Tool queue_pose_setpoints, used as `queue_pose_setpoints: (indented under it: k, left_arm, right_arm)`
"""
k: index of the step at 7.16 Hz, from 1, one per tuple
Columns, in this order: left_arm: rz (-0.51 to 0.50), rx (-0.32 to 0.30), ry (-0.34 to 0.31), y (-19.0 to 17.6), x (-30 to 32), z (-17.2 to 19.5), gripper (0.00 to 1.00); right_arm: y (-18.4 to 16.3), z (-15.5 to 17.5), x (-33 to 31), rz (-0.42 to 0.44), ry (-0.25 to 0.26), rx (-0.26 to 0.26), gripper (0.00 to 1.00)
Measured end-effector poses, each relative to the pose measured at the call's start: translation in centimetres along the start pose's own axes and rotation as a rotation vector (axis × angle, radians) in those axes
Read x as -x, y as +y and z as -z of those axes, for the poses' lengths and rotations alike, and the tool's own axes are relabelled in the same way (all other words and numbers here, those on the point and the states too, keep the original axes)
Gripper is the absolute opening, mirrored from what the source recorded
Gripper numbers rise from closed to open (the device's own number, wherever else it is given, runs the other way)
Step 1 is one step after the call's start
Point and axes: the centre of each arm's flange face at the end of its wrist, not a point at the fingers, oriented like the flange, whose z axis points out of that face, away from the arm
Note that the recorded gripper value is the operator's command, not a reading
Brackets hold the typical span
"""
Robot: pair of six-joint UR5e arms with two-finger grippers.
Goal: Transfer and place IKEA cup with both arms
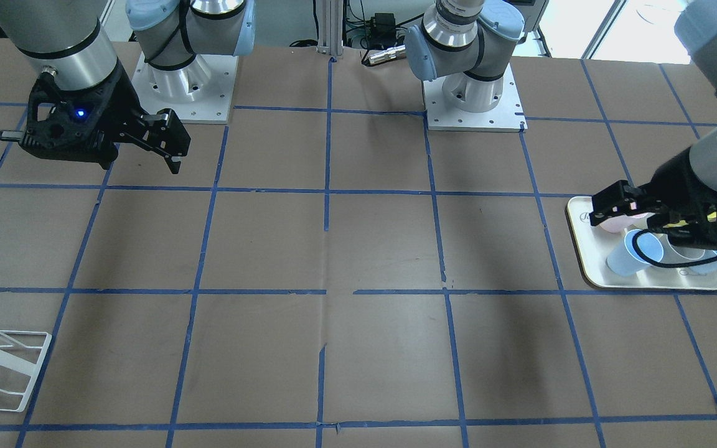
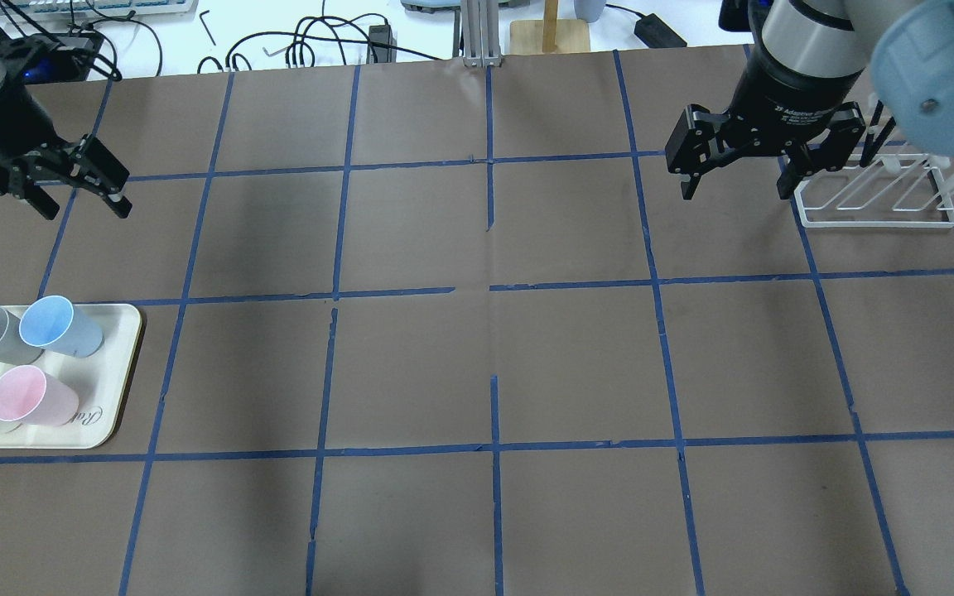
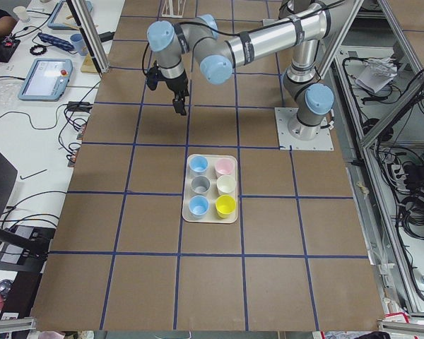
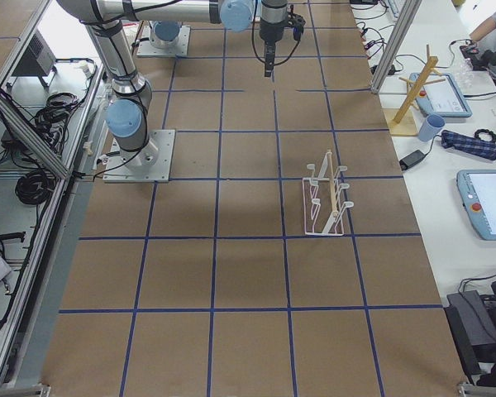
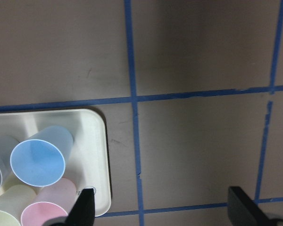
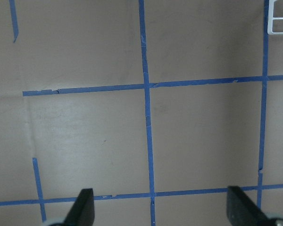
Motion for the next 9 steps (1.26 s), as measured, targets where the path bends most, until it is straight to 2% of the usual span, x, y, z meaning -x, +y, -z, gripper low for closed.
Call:
queue_pose_setpoints:
  k: [2,4,6,9]
  left_arm:
    - [0.021,-0.035,-0.016,3.5,-8.6,3.9,1.0]
    - [0.014,-0.038,-0.024,6.8,-14.9,4.1,1.0]
    - [0.014,-0.032,-0.03,9.7,-17.0,2.8,1.0]
    - [0.024,-0.054,-0.032,10.5,-16.9,2.4,1.0]
  right_arm:
    - [0.0,0.2,0.0,-0.005,-0.002,-0.005,1.0]
    - [-0.1,0.9,0.0,-0.011,-0.004,-0.02,1.0]
    - [-0.1,1.1,0.0,-0.012,-0.003,-0.023,1.0]
    - [-0.1,1.0,-0.1,-0.013,-0.003,-0.023,1.0]
